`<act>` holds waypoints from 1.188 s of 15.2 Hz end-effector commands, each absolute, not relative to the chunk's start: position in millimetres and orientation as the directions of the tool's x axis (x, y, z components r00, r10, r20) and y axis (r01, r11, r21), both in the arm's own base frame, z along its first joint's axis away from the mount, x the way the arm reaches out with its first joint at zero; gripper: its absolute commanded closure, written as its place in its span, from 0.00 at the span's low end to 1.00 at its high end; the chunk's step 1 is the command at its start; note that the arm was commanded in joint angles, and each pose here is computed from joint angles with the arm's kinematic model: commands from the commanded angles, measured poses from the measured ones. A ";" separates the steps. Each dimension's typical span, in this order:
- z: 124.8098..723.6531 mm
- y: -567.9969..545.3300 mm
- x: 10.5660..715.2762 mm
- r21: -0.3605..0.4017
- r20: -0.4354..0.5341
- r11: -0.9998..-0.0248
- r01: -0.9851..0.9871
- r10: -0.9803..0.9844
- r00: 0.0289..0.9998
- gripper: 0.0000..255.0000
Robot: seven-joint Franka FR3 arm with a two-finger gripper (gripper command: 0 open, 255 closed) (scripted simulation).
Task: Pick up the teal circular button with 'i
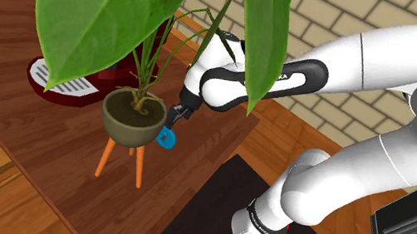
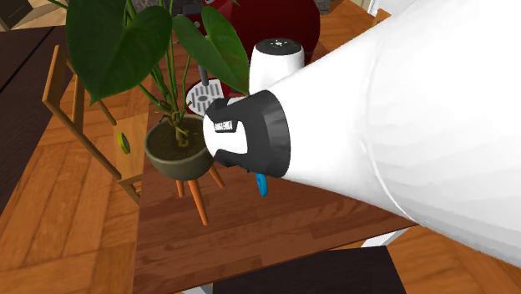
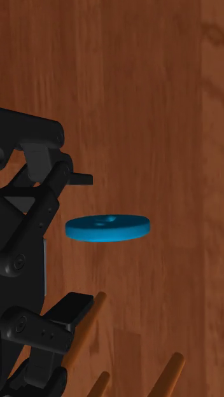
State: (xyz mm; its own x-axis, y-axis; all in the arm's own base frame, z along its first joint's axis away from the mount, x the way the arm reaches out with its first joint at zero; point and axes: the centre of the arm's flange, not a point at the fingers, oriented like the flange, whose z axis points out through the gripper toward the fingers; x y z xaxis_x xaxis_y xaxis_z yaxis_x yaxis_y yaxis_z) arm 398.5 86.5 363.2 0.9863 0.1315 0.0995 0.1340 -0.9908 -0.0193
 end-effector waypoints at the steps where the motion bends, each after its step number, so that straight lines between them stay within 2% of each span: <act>1: 341.1 95.5 407.9 -0.009 0.124 -0.986 0.164 0.162 0.979 0.00; 11: 301.0 95.5 407.9 -0.009 0.124 -0.986 0.164 0.162 0.979 0.00; 12: 301.2 95.9 407.7 -0.009 0.124 -0.986 0.164 0.162 0.979 1.00; 18: 301.6 96.3 407.8 -0.009 0.124 -0.986 0.164 0.162 0.979 1.00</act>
State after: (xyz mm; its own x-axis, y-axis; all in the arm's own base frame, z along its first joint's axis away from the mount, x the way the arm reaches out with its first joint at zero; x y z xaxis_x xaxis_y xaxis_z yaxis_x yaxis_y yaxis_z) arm 407.8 96.4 301.7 0.9790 0.1618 0.1242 0.1642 -0.9864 -0.0090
